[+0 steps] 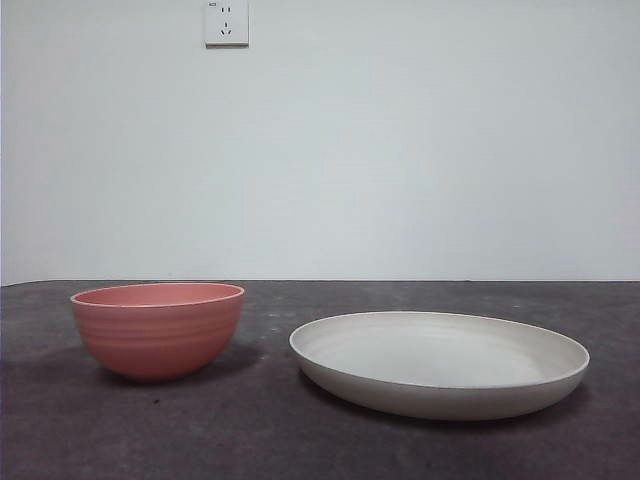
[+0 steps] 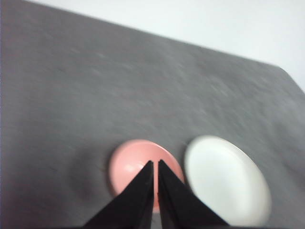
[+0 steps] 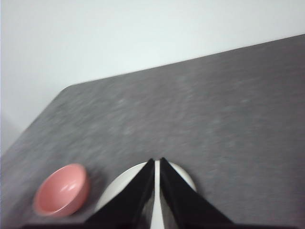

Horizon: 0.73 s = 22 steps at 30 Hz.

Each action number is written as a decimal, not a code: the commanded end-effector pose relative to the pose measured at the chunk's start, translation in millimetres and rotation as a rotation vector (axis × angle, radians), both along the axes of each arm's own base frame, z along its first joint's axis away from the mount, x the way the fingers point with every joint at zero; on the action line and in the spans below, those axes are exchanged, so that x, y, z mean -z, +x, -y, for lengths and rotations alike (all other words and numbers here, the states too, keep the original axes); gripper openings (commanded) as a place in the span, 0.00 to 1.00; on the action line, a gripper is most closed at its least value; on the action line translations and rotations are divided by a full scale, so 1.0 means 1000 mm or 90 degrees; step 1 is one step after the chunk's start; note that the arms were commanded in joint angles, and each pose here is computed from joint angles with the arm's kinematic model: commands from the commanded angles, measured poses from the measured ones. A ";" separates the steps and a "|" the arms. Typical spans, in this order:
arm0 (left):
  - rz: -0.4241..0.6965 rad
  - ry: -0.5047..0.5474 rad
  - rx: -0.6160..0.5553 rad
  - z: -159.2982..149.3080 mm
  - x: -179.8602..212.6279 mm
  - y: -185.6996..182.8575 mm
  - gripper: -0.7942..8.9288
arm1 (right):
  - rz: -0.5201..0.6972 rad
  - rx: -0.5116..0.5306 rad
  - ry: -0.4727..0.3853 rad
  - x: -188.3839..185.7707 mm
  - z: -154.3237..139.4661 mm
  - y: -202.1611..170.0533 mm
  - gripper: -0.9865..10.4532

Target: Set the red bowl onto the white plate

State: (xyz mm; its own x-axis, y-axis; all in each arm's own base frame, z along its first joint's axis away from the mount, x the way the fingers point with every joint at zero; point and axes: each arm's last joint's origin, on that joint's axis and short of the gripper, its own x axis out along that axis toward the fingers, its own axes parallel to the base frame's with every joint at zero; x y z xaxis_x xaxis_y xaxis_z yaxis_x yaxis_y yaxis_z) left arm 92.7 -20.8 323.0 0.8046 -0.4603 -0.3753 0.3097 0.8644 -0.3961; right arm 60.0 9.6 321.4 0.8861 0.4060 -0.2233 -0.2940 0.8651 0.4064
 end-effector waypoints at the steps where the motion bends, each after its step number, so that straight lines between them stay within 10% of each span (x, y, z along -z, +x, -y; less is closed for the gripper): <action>1: -0.017 -0.018 0.084 0.005 -0.007 0.003 0.10 | -0.008 -0.049 -0.004 -0.009 -0.003 0.002 0.10; 22: -0.097 -0.023 0.269 0.023 -0.004 0.006 0.10 | -0.184 -0.254 -0.108 -0.001 -0.024 0.026 0.10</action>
State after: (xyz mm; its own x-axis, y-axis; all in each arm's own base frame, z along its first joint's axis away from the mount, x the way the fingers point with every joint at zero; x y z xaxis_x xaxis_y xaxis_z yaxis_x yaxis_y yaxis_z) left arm 98.8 -43.8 320.9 0.4798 -0.7418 -0.4686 0.5419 0.6706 -0.5067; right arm 86.6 33.5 316.9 0.5528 0.6299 -0.5456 -0.4864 0.7755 0.4026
